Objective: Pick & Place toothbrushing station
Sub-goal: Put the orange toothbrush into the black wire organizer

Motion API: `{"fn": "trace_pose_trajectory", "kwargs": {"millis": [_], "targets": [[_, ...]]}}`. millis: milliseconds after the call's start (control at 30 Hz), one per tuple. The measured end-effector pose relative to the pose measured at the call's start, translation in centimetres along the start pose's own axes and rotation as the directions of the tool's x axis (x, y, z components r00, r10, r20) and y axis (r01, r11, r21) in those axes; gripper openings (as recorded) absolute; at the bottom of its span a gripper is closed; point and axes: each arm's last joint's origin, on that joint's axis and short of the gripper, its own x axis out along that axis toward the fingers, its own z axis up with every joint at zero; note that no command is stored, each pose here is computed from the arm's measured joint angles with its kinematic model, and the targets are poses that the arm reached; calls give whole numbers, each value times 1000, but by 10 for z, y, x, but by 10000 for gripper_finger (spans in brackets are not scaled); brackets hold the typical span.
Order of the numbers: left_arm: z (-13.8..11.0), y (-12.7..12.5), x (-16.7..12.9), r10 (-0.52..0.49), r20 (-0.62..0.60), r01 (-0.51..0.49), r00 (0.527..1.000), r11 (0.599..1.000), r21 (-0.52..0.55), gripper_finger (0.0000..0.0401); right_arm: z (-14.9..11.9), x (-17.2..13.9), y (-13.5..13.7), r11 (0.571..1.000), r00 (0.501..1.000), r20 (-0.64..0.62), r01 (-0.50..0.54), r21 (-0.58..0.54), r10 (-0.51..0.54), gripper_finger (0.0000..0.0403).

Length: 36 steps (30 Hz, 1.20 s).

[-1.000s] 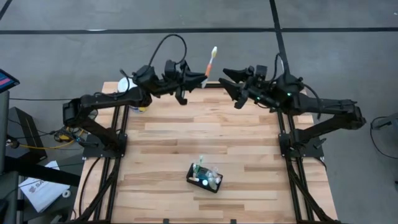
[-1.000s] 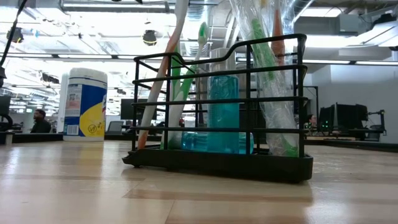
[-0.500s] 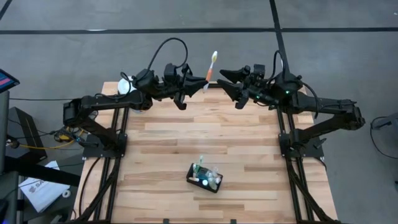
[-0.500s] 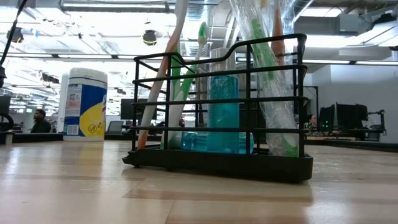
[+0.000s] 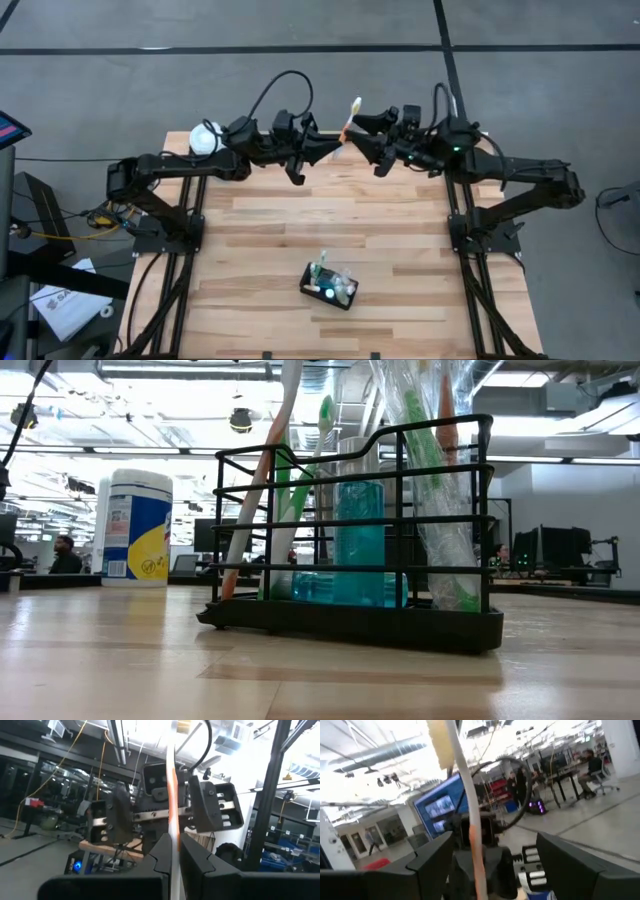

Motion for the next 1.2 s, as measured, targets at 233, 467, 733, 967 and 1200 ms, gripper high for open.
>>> {"fn": "trace_pose_trajectory", "kwargs": {"millis": [233,467,733,967,1200], "targets": [[-1,0,0,-7,-9,7,1000,1000,-13,6,-11,11,-1,1000,1000,-16,-21,22,21,273],[-1,0,0,-12,-10,11,1000,1000,-16,6,-4,7,-1,999,999,17,-29,19,28,216],[-1,0,0,-16,-11,16,1000,1000,-19,6,-3,6,0,999,999,10,-44,17,44,111],[-1,0,0,-20,-10,20,1000,1000,-18,12,-6,7,0,995,998,-9,-69,-72,68,16],[-1,1,0,-17,-9,17,1000,1000,-18,61,-5,8,-1,991,997,-11,-74,-109,73,9]]}}
